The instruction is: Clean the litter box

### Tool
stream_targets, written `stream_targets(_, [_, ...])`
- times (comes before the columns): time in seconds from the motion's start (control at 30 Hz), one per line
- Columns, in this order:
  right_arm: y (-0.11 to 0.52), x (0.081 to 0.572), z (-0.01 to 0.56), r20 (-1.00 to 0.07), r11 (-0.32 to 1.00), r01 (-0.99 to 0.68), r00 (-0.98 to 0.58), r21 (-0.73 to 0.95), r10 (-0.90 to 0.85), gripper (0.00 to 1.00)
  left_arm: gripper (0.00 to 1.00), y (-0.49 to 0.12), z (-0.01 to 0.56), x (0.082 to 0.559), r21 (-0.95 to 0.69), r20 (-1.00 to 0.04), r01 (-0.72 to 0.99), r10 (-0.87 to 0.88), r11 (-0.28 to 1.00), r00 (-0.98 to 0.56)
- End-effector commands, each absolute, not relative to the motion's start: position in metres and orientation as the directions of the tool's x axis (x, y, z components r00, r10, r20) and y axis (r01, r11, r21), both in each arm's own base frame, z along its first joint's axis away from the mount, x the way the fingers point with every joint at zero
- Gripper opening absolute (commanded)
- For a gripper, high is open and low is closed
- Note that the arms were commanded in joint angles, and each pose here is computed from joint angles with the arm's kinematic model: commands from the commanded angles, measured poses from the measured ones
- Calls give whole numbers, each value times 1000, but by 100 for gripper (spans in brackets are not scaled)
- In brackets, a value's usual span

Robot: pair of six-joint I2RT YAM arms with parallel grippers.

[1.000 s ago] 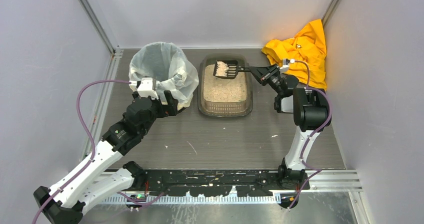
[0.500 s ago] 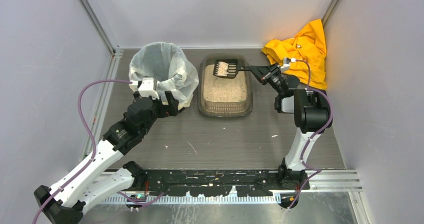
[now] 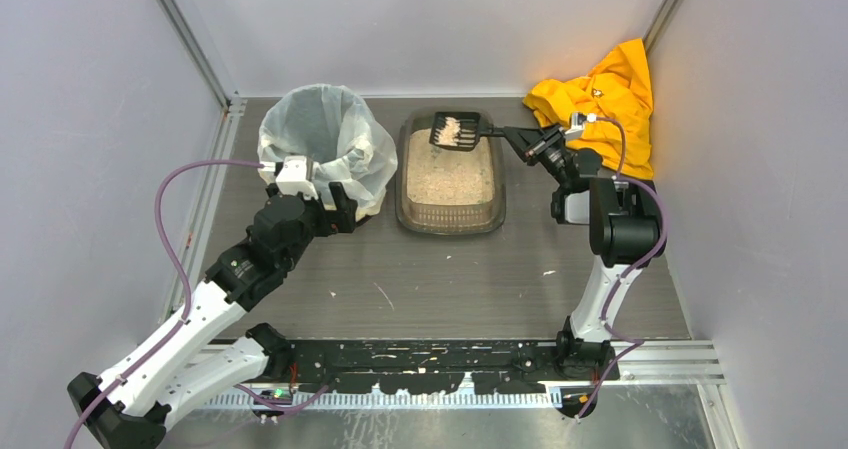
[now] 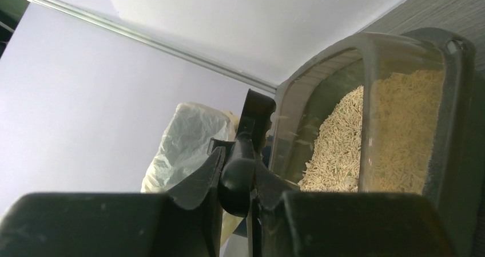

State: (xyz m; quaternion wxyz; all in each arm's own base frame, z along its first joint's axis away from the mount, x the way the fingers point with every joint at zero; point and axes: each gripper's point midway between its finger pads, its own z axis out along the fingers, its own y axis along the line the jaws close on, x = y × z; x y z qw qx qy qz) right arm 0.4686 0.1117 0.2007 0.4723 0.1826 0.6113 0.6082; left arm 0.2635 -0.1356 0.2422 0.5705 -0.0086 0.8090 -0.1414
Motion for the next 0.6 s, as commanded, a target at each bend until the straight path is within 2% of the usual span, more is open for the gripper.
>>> stream_targets(0.0, [105, 464, 231, -426, 231, -450, -402, 863, 810, 1, 97, -139, 261, 267, -274, -931, 166, -217, 947, -294])
stream_targets(0.1, [133, 454, 232, -440, 169, -486, -524, 858, 729, 1, 97, -138, 260, 267, -270, -931, 162, -214, 949, -295])
stream_targets(0.2, [112, 459, 222, -445, 245, -442, -435, 863, 782, 1, 97, -139, 261, 267, -273, -932, 169, -217, 947, -290])
stream_targets(0.3, [122, 455, 218, -457, 230, -453, -493, 861, 740, 1, 97, -138, 261, 267, -269, -933, 166, -214, 949, -288])
stream_targets(0.4, [87, 460, 213, -420, 267, -400, -367, 877, 830, 1, 97, -138, 261, 267, -269, -933, 165, -215, 949, -290])
stream_targets(0.47, [108, 457, 218, -437, 217, -444, -485, 870, 757, 1, 97, -137, 260, 267, -270, -933, 159, -217, 950, -288])
stream_targets(0.5, [113, 457, 220, -432, 201, -453, -493, 869, 755, 1, 97, -136, 260, 267, -268, -933, 158, -215, 950, -288])
stream_targets(0.57, [100, 462, 211, -420, 250, -408, -408, 878, 811, 1, 97, -138, 260, 268, -268, -933, 163, -214, 949, -289])
